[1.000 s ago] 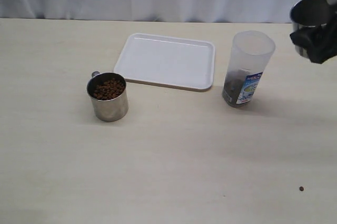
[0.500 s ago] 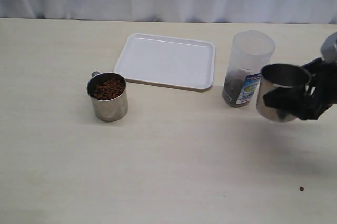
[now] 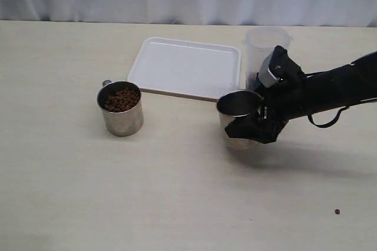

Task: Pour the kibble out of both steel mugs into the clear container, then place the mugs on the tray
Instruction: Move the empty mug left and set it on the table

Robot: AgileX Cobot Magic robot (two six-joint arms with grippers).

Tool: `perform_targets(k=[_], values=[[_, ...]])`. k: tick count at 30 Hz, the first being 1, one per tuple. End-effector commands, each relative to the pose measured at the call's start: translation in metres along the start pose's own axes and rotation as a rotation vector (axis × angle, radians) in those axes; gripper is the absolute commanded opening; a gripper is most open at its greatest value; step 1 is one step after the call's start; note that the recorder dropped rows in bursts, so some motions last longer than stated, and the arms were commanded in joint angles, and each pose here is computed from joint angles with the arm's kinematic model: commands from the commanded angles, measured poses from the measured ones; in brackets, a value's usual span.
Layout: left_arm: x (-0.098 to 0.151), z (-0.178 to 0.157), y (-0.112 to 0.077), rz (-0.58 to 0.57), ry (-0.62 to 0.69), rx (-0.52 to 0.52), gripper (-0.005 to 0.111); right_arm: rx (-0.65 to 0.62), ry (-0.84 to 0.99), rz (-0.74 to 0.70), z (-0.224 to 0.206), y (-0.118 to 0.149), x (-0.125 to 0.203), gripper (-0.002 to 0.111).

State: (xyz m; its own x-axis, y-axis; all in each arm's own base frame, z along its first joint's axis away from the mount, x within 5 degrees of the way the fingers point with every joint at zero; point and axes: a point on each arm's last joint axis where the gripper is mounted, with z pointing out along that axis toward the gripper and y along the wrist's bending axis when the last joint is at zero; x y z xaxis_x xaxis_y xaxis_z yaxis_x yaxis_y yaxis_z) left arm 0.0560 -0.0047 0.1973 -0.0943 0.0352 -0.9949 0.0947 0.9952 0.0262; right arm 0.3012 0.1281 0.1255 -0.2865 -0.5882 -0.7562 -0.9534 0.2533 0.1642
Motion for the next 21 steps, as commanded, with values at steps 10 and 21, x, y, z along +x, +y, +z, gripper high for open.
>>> perform_targets(k=[10, 21], values=[[0.000, 0.000, 0.000, -0.006, -0.006, 0.006, 0.000, -0.090, 0.014, -0.048, 0.009, 0.010, -0.001, 0.005], [0.000, 0.000, 0.000, -0.006, -0.012, 0.007, 0.000, -0.074, 0.138, -0.225, 0.048, 0.034, -0.020, 0.005]])
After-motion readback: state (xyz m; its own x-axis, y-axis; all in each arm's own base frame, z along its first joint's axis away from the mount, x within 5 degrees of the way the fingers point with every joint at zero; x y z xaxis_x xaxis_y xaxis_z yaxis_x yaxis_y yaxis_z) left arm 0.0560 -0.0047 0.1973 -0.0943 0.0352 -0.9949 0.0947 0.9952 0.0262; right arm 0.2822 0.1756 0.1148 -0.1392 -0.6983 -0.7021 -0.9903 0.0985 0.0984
